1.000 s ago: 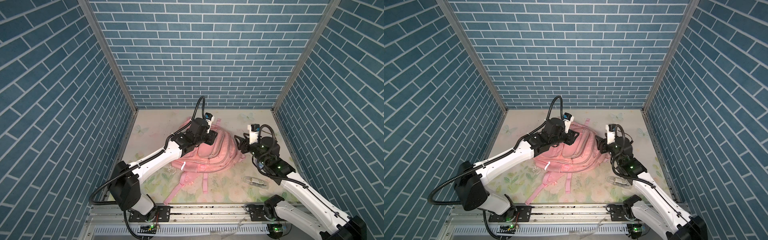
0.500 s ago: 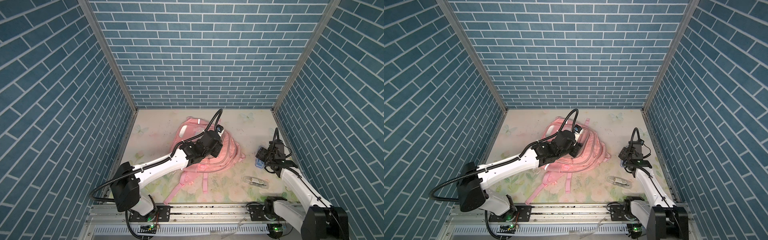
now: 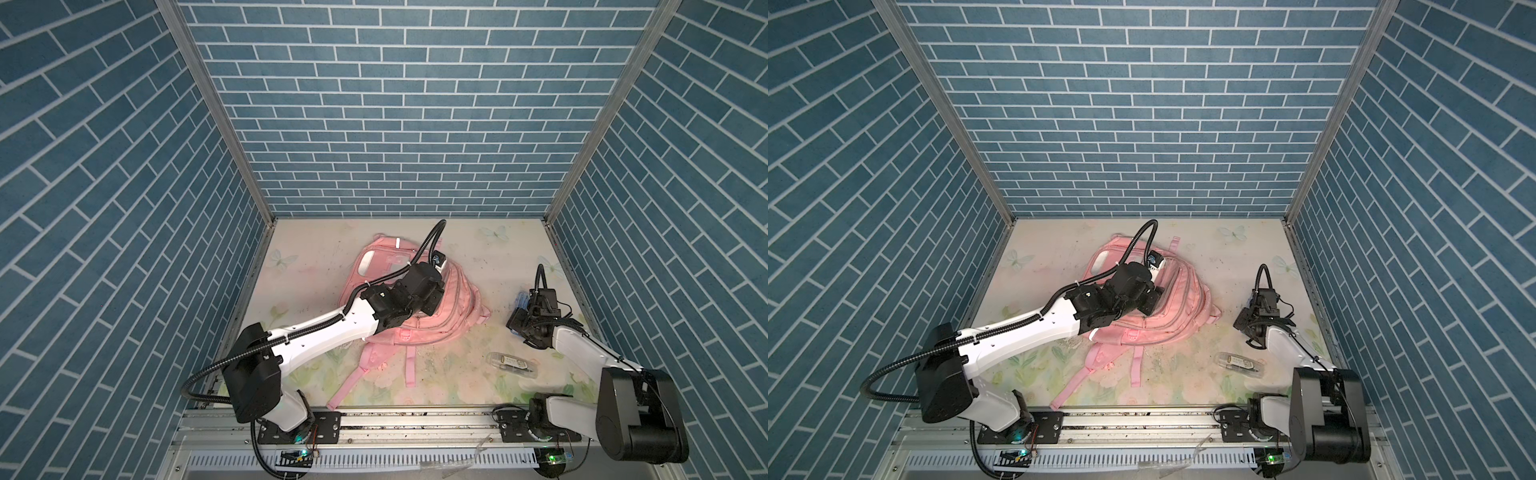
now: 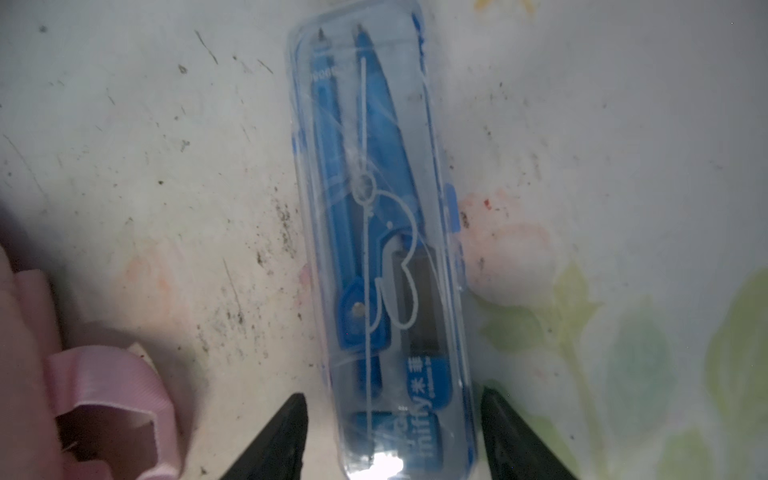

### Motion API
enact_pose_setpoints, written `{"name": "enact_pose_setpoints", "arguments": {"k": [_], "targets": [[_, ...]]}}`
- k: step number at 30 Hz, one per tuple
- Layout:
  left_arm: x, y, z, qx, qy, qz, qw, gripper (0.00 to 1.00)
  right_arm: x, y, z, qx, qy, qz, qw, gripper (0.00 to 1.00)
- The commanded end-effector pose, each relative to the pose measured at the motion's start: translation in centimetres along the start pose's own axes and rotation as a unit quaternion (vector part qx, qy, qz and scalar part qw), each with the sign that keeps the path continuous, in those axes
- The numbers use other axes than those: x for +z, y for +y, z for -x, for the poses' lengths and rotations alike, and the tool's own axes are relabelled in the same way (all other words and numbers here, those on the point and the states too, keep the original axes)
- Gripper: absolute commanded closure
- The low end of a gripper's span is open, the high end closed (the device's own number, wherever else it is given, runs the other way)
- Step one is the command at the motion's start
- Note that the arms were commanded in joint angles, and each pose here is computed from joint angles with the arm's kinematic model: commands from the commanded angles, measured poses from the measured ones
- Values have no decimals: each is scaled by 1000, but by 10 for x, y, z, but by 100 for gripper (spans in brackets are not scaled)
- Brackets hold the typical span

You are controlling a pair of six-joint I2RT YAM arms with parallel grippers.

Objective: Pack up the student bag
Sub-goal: 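Release the zipper pull and move the right gripper to the blue compass case, then grasp the blue compass case with the right gripper and lift it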

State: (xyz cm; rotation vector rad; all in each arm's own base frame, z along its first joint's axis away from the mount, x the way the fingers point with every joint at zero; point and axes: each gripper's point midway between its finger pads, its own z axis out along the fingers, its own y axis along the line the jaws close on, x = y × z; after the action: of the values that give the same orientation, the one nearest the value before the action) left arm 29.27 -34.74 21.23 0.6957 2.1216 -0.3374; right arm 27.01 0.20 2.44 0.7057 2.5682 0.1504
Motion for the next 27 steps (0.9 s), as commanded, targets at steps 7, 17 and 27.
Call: {"name": "enact_pose_setpoints", "arguments": {"k": [7,17,27], "targets": [[13,1,-19,10,36,15,999,47,15,-9,-14,11,35,-23,999,36],[19,6,-25,22,58,34,997,46,11,-21,-25,-2,74,-61,995,34],[19,10,-24,30,58,47,997,46,13,-29,-37,7,105,-88,990,28]]}}
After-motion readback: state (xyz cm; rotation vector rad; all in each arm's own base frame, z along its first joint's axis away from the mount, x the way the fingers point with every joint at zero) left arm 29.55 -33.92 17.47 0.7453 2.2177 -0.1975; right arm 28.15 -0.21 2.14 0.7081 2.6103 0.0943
